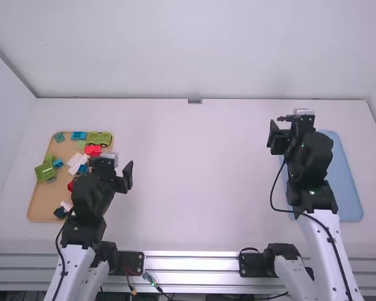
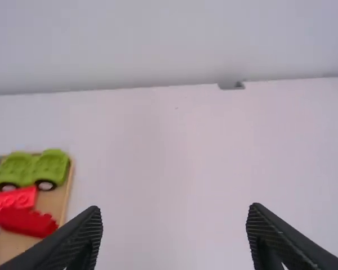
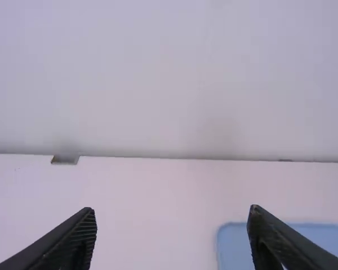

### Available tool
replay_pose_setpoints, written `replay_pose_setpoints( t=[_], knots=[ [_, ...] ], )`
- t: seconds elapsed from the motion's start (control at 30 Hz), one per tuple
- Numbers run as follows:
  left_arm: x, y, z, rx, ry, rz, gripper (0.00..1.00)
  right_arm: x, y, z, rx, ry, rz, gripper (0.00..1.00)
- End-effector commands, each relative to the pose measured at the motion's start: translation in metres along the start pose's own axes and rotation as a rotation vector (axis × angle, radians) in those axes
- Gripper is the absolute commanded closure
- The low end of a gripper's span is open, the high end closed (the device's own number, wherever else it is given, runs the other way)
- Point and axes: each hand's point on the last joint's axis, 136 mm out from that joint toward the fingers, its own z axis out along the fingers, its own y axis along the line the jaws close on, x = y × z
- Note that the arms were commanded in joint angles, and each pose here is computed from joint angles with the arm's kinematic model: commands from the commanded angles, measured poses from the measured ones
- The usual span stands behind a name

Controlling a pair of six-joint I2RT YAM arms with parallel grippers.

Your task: Assemble lego blocks to make yellow taxi

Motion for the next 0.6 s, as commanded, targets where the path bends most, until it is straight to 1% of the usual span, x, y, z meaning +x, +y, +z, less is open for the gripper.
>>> replay_pose_setpoints(
  t=[0.0,0.07,0.17,0.2,0.3,0.37,0.57],
  knots=[
    [0.015,0.017,-0.004,-0.104,-0.001,-0.004,0.38,0.012,-0.002,-0.009,0.011,-0.001,0.048,0.35],
    [0.025,0.017,-0.005,-0.108,-0.001,-0.004,0.42,0.02,-0.001,-0.014,0.011,-0.001,0.048,0.38],
    [0.047,0.017,-0.006,-0.108,-0.001,-0.004,0.5,0.039,0.0,-0.025,0.011,-0.001,0.048,0.46],
    [0.049,0.017,-0.006,-0.108,-0.001,-0.004,0.51,0.04,0.0,-0.026,0.011,-0.001,0.048,0.47],
    [0.071,0.017,-0.006,-0.108,-0.001,-0.004,0.59,0.062,0.001,-0.036,0.011,-0.001,0.048,0.56],
    [0.076,0.017,-0.006,-0.108,-0.011,-0.004,0.63,0.073,0.002,-0.04,0.011,-0.001,0.048,0.6],
    [0.053,0.016,-0.013,-0.108,-0.119,0.002,0.74,0.106,0.004,-0.049,0.011,-0.001,0.048,0.73]
  ],
)
